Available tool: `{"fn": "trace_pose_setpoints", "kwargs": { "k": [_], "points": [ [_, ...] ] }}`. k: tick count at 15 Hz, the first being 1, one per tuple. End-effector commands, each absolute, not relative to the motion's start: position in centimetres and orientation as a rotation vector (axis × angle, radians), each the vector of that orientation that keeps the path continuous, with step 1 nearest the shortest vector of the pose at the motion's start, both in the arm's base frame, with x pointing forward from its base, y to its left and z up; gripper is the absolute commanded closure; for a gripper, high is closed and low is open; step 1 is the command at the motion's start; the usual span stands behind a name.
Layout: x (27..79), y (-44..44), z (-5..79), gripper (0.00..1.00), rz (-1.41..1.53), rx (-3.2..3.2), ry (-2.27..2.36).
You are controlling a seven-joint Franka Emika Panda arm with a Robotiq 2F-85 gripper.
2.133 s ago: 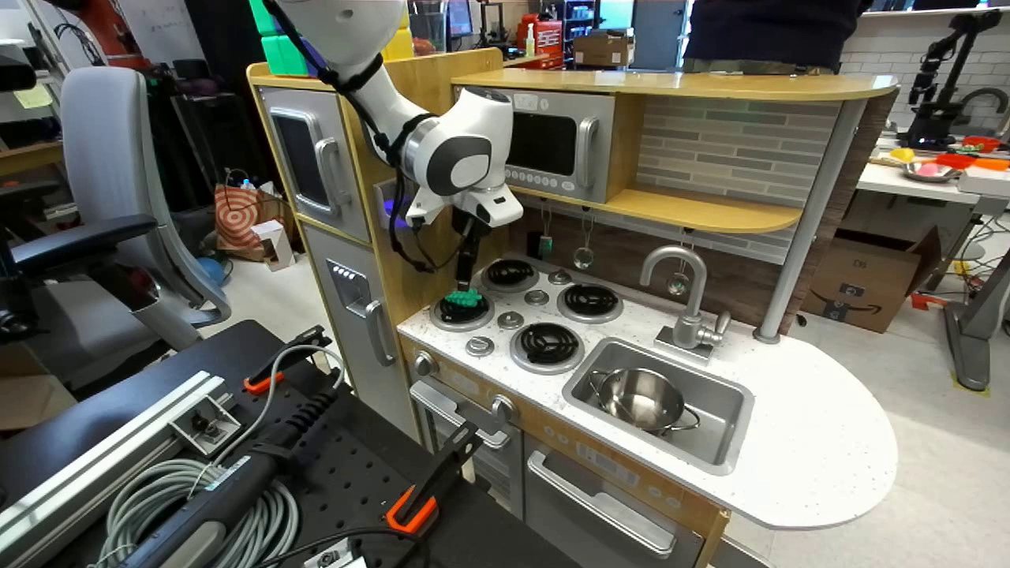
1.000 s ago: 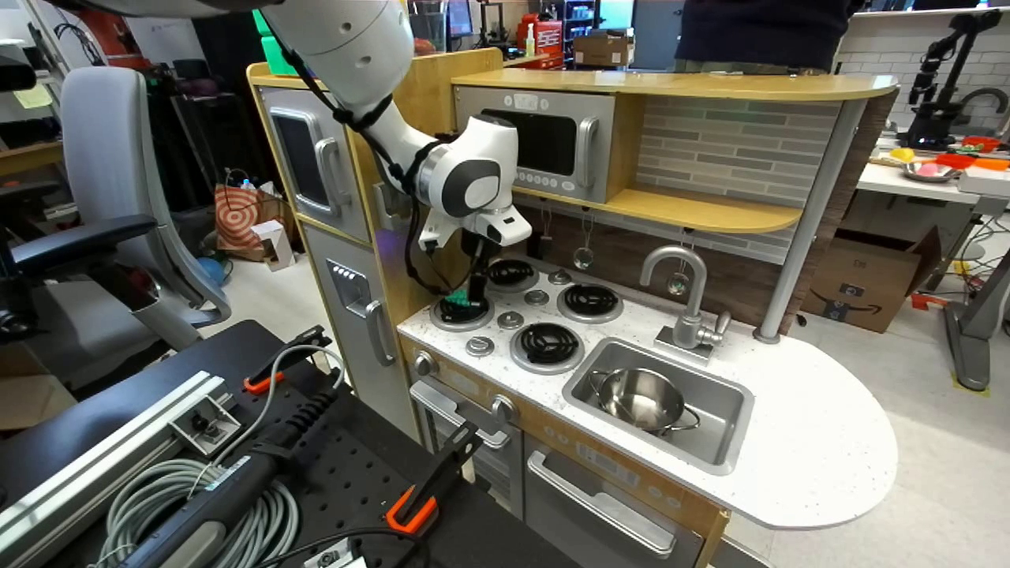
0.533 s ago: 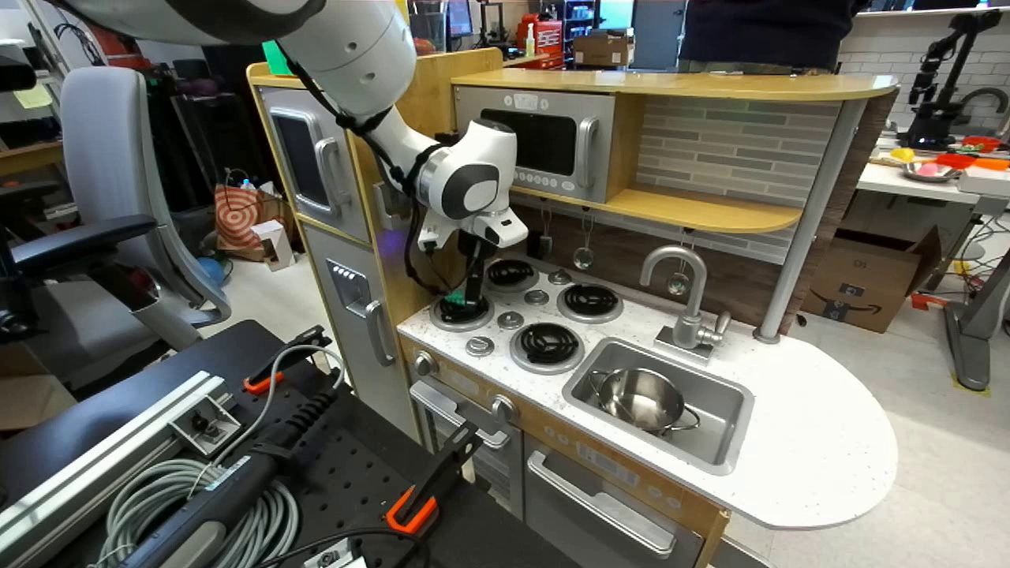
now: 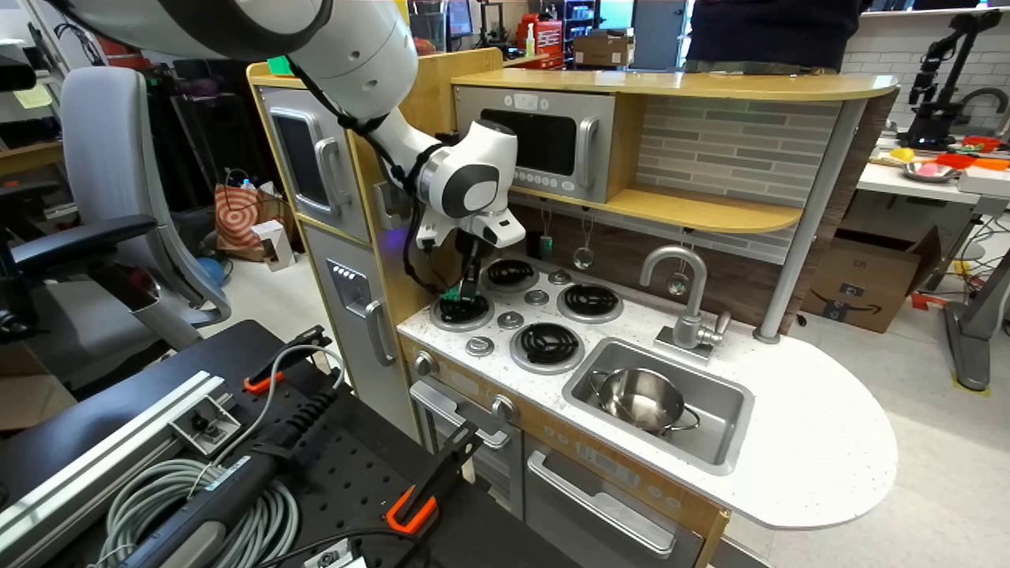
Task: Put the plush toy into the pot.
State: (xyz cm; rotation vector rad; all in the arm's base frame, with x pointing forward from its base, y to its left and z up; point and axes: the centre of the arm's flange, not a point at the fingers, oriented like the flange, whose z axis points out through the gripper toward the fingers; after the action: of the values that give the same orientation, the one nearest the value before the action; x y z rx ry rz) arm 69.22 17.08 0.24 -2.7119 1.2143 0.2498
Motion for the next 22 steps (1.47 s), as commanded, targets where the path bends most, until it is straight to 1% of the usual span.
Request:
{"fn": "trace_pose_setpoints", "kwargs": {
  "k": [1, 3, 6, 7, 13, 17, 19, 22],
  "points": [
    [67.8, 15.5, 2.8, 0.77, 0.321, -2.665, 1.215],
    [65.3, 12.1, 5.3, 0.77, 0.252, -2.676, 1.22],
    [65.0, 7.0, 6.3, 0.77, 0.086, -2.621, 1.336],
    [64.7, 3.9, 7.1, 0.77, 0.019, -2.574, 1.406],
    [59.9, -8.8, 8.2, 0.77, -0.102, -2.401, 1.674],
    [56.8, -18.4, 10.6, 0.77, -0.199, -2.3, 1.857],
    [56.0, -23.6, 12.7, 0.77, -0.275, -2.283, 1.912],
    [56.7, -27.3, 14.7, 0.77, -0.348, -2.28, 1.932]
  ]
}}
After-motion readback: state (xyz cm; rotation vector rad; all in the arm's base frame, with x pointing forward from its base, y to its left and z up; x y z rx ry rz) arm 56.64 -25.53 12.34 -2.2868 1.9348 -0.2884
